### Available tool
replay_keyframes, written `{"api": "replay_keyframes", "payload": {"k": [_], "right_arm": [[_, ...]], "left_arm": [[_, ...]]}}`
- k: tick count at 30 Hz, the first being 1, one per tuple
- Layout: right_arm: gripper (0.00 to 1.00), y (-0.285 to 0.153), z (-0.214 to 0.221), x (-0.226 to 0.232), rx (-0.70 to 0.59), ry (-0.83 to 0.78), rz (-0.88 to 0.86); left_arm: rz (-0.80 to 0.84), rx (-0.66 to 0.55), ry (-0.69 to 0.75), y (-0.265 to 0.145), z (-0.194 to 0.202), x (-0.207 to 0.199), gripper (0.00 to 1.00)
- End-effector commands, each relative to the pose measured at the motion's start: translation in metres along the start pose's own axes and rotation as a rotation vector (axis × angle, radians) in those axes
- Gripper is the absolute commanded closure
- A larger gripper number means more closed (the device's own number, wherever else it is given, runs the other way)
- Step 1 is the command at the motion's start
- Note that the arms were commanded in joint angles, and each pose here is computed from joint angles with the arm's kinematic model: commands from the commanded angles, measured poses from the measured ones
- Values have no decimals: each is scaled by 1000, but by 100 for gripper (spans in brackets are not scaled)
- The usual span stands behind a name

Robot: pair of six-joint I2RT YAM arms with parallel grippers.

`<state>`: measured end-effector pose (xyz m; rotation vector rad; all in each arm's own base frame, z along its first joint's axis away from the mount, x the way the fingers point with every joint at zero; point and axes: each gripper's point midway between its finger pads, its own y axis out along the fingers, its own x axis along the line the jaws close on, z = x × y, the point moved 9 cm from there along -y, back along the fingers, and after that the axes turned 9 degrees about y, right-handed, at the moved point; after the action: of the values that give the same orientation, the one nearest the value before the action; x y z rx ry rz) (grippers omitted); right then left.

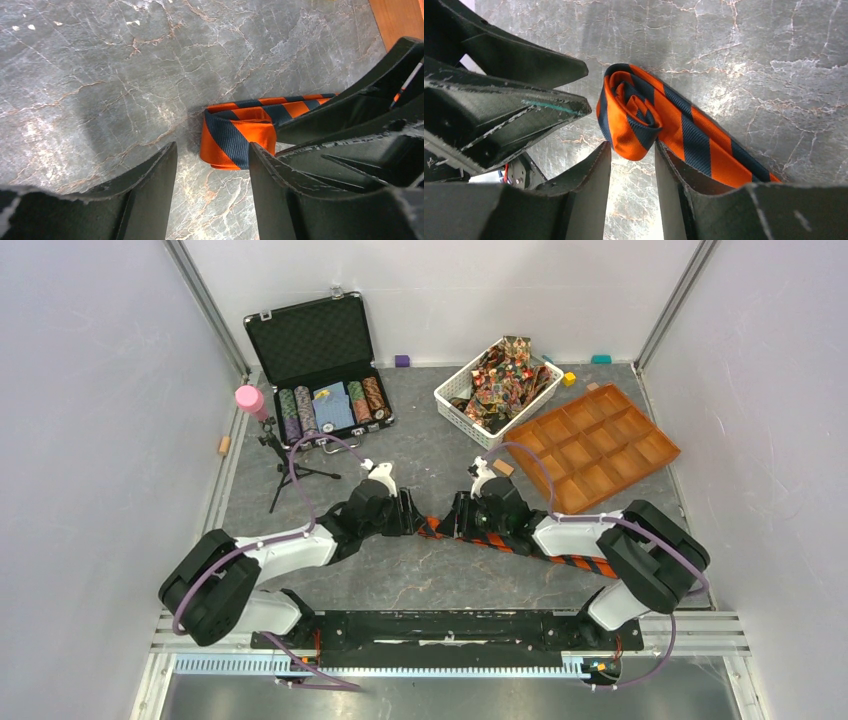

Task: Roll the ties
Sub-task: Roll the tie at the center of the board.

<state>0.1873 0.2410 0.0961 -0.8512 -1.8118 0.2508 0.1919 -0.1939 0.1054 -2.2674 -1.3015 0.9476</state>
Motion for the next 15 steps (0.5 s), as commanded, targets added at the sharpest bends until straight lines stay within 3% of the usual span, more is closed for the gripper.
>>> {"api": "replay_keyframes", "payload": {"k": [1, 15], "right_arm": [[58, 10, -11, 9, -36, 4, -12], [67, 13, -8, -8, -50, 20, 119]], "left_arm": [[59, -12, 38, 4, 0, -1, 40], [140, 23, 59, 11, 8, -5, 41]]}}
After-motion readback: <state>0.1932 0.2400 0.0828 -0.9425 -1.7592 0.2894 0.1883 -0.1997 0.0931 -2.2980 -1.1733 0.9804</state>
